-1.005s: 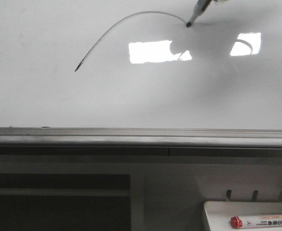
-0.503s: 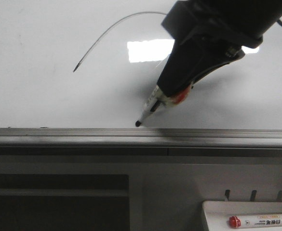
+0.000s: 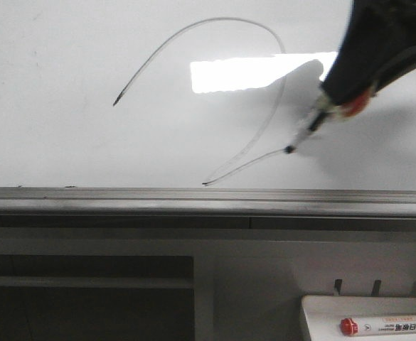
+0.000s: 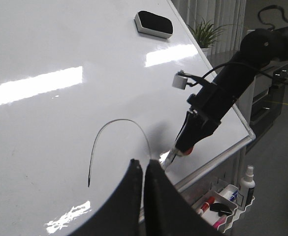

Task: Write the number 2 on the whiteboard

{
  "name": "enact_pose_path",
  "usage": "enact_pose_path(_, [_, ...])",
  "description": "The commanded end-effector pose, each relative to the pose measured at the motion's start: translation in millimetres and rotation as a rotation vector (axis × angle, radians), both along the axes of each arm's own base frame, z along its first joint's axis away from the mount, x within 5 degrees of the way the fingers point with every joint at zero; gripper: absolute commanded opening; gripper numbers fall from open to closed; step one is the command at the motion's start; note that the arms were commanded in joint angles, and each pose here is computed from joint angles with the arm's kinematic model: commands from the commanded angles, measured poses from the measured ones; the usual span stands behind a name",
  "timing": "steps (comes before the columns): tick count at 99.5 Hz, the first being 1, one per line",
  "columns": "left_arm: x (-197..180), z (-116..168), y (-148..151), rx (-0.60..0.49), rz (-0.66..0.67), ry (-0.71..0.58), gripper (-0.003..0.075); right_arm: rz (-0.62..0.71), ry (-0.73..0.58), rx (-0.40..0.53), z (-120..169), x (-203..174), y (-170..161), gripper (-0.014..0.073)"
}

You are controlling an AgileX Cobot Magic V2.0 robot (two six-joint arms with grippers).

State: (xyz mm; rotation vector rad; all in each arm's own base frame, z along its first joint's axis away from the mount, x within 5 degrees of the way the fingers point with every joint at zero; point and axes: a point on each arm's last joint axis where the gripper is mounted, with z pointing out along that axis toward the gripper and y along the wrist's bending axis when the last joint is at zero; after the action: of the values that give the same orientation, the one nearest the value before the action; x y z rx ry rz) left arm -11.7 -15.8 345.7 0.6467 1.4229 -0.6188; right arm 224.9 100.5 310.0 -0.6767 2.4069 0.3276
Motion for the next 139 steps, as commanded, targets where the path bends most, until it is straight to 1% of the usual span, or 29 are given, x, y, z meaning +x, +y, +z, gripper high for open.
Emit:
enact_pose_path(1, [0.4, 13.1, 0.9, -0.084, 0.008, -0.031, -0.0020, -0.194, -0.218, -0.202, 25.4, 7.7, -50.4, -0.0059])
enact_pose_path(2, [0.4, 13.1, 0.9, -0.084, 0.008, -0.031, -0.0020, -0.208, -0.222, -0.225, 26.4, 6.8, -54.3, -0.0059])
enact_pose_path(4, [0.4, 13.1, 0.9, -0.084, 0.008, -0.031, -0.0020, -0.263, -0.212, -0.232, 28.9, 3.2, -62.4, -0.0059])
enact_pose_path(5, [0.4, 13.1, 0.9, -0.084, 0.008, -0.031, -0.0020, -0.287, -0.215, -0.257, 30.9, 0.8, -68.4, -0.0059])
enact_pose_path(8, [0.4, 13.3, 1.0, -0.086, 0.009, -0.032, -0.0020, -0.375, -0.216, -0.275, 35.1, -4.0, -80.1, -0.0059])
enact_pose_path(12, [0.4, 13.3, 1.0, -0.086, 0.009, -0.032, -0.0020, -0.461, -0.241, -0.325, 41.7, -11.4, -95.8, -0.0059])
enact_pose_path(19, [0.6, 13.6, 1.2, -0.086, 0.012, -0.037, -0.0020, -0.551, -0.309, -0.364, 53.2, -24.3, -112.1, -0.0060])
enact_pose_path(23, [0.7, 13.6, 1.3, -0.085, 0.013, -0.038, -0.0020, -0.567, -0.341, -0.370, 58.9, -29.9, -115.1, -0.0060])
enact_pose_path(34, [0.7, 13.6, 1.3, -0.085, 0.014, -0.038, -0.0020, -0.571, -0.412, -0.329, 70.7, -43.1, -113.8, -0.0060])
enact_pose_path(41, [1.1, 13.8, 1.1, -0.085, 0.014, -0.038, -0.0020, -0.556, -0.430, -0.291, 73.9, -47.5, -109.5, -0.0060])
enact_pose_path(46, [1.1, 13.8, 1.1, -0.085, 0.014, -0.038, -0.0020, -0.543, -0.437, -0.246, 77.3, -50.8, -104.5, -0.0060])
enact_pose_path(53, [1.0, 13.8, 1.0, -0.088, 0.012, -0.036, -0.0020, -0.511, -0.460, -0.107, 88.3, -61.4, -92.7, -0.0060])
enact_pose_path(63, [0.6, 15.5, 1.0, -0.112, 0.008, -0.038, -0.0020, -0.411, -0.541, 0.172, 112.8, -81.7, -70.6, -0.0060])
enact_pose_path(67, [1.8, 16.8, -0.1, -0.126, 0.003, -0.032, -0.0020, -0.342, -0.606, 0.273, 124.9, -91.2, -62.3, -0.0060])
enact_pose_path(68, [1.8, 16.8, -0.2, -0.128, 0.002, -0.031, -0.0020, -0.323, -0.622, 0.316, 128.3, -94.2, -59.5, -0.0060])
enact_pose_path(69, [2.3, 16.8, -0.7, -0.128, 0.001, -0.027, -0.0020, -0.307, -0.635, 0.329, 130.1, -95.7, -58.1, -0.0060])
enact_pose_path(71, [3.2, 16.9, -1.6, -0.129, -0.003, -0.019, -0.0020, -0.278, -0.663, 0.396, 135.7, -100.4, -54.2, -0.0060])
enact_pose_path(75, [5.9, 16.3, -4.5, -0.118, -0.011, 0.003, -0.0016, -0.215, -0.706, 0.505, 145.0, -107.8, -46.8, -0.0060])
enact_pose_path(77, [7.7, 16.1, -6.5, -0.104, -0.017, 0.015, -0.0009, -0.189, -0.713, 0.540, 147.5, -109.9, -43.9, -0.0060])
enact_pose_path(82, [13.3, 16.0, -13.8, -0.037, -0.045, 0.040, 0.0041, -0.110, -0.741, 0.607, 153.4, -115.5, -35.5, -0.0060])
enact_pose_path(85, [16.2, 16.8, -18.1, -0.007, -0.066, 0.053, 0.0072, -0.070, -0.746, 0.618, 154.4, -117.4, -31.2, -0.0060])
enact_pose_path(91, [23.2, 21.6, -28.3, 0.068, -0.116, 0.040, 0.0211, 0.018, -0.723, 0.604, 151.2, -117.1, -19.4, -0.0060])
enact_pose_path(98, [31.7, 31.1, -38.5, 0.113, -0.160, 0.024, 0.0365, 0.107, -0.658, 0.568, 142.6, -113.3, -3.3, -0.0060])
enact_pose_path(100, [34.4, 34.6, -41.4, 0.119, -0.170, 0.023, 0.0399, 0.136, -0.635, 0.551, 139.1, -111.8, 1.9, -0.0060])
enact_pose_path(105, [40.0, 43.0, -47.7, 0.158, -0.196, -0.001, 0.0445, 0.198, -0.575, 0.514, 130.3, -108.8, 14.5, -0.0060])
enact_pose_path(111, [47.0, 52.7, -55.1, 0.203, -0.228, -0.006, 0.0440, 0.277, -0.498, 0.469, 118.7, -106.6, 31.1, -0.0060])
enact_pose_path(121, [56.3, 62.9, -66.1, 0.281, -0.287, 0.012, 0.0414, 0.406, -0.425, 0.422, 103.8, -108.0, 58.7, -0.0060])
enact_pose_path(132, [64.3, 64.6, -78.3, 0.372, -0.384, 0.076, 0.0400, 0.542, -0.423, 0.402, 94.5, -116.7, 86.5, -0.0060])
enact_pose_path(139, [69.5, 61.0, -84.9, 0.420, -0.434, 0.127, 0.0399, 0.588, -0.437, 0.411, 91.7, -120.8, 99.4, -0.0060])
